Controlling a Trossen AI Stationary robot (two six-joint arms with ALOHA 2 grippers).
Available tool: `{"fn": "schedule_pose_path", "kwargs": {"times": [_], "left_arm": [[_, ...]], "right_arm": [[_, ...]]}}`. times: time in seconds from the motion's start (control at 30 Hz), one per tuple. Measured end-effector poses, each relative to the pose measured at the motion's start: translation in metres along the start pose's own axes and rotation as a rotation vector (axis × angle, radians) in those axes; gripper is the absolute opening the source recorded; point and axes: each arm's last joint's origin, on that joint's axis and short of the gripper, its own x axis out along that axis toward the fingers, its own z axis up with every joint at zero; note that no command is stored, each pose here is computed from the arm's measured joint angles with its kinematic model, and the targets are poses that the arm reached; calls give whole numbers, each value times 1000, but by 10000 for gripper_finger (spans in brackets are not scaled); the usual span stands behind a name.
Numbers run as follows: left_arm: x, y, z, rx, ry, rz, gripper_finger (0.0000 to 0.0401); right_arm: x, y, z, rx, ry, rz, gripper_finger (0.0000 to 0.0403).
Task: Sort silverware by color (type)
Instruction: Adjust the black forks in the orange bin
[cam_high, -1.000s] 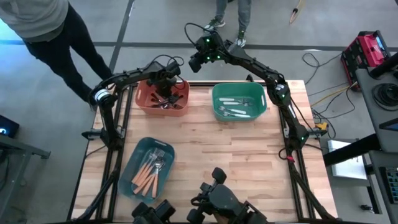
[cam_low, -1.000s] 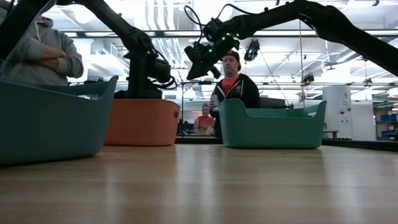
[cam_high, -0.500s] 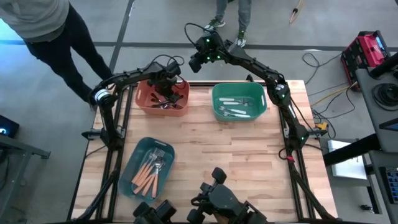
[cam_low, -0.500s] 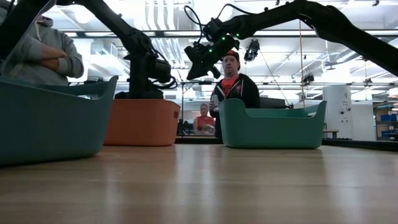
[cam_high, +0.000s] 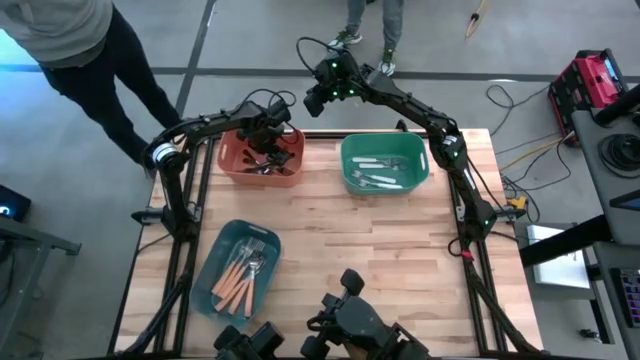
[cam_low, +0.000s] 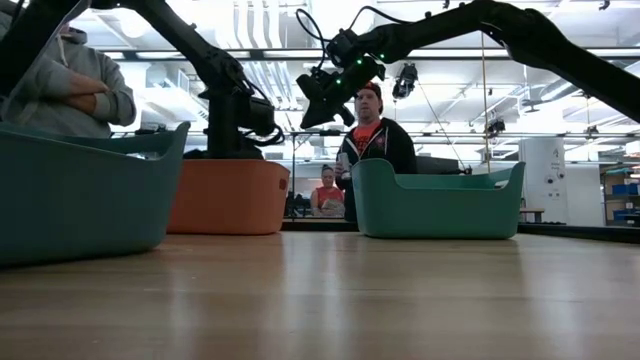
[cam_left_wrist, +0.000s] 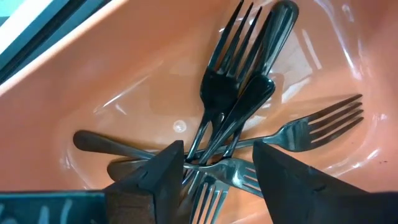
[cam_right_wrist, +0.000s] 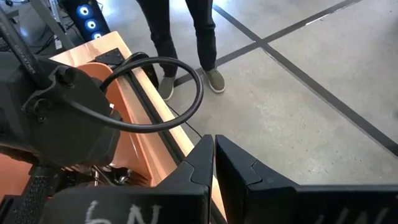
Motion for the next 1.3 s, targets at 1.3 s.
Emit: {"fn": "schedule_pose_path", "kwargs": {"times": [1.3], "left_arm": [[12, -4, -6, -4, 80, -65, 176]], "right_arm": [[0, 0, 0, -3, 0, 0, 9]]}}
